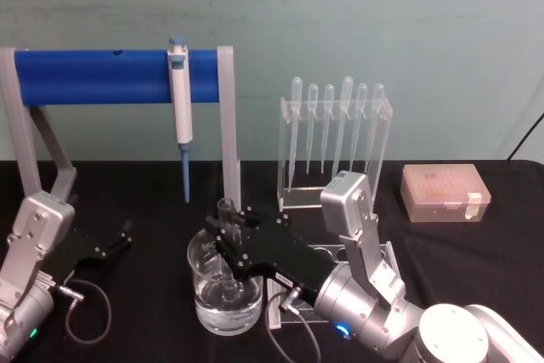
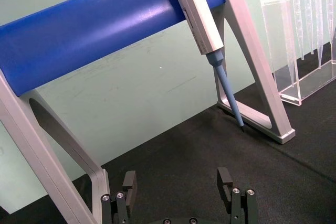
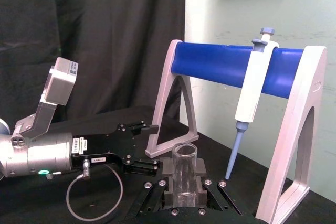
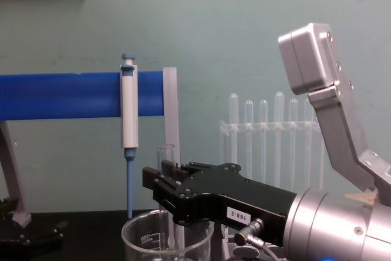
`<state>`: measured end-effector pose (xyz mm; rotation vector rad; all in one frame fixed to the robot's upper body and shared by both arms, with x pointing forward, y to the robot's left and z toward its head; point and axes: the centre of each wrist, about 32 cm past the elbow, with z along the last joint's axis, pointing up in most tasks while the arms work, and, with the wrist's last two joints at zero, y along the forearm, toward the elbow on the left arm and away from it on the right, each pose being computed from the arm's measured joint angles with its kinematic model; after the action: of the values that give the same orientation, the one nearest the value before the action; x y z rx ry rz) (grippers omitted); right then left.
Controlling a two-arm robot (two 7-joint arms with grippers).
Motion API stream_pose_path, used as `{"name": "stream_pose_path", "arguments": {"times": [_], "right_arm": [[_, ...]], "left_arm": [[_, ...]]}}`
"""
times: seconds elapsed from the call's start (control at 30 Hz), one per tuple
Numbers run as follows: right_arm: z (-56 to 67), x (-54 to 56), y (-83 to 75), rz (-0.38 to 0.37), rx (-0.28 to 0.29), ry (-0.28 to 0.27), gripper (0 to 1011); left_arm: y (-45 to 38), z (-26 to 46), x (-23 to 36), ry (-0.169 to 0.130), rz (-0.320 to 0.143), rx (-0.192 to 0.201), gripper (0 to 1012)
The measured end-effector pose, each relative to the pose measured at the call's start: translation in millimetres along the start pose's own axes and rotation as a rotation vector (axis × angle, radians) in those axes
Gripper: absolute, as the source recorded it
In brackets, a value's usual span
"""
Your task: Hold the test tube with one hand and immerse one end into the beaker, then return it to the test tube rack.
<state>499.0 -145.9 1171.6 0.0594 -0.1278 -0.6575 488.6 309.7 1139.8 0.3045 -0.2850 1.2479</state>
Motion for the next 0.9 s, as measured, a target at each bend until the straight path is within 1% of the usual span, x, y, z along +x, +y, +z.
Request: {"name": "stream_pose_path", "arguments": {"times": [0.9], "right_arm": [[0.0,0.0,0.0,0.000,0.000,0.000,225]], "left_arm": [[0.0,0.0,0.0,0.000,0.000,0.000,1000]]}}
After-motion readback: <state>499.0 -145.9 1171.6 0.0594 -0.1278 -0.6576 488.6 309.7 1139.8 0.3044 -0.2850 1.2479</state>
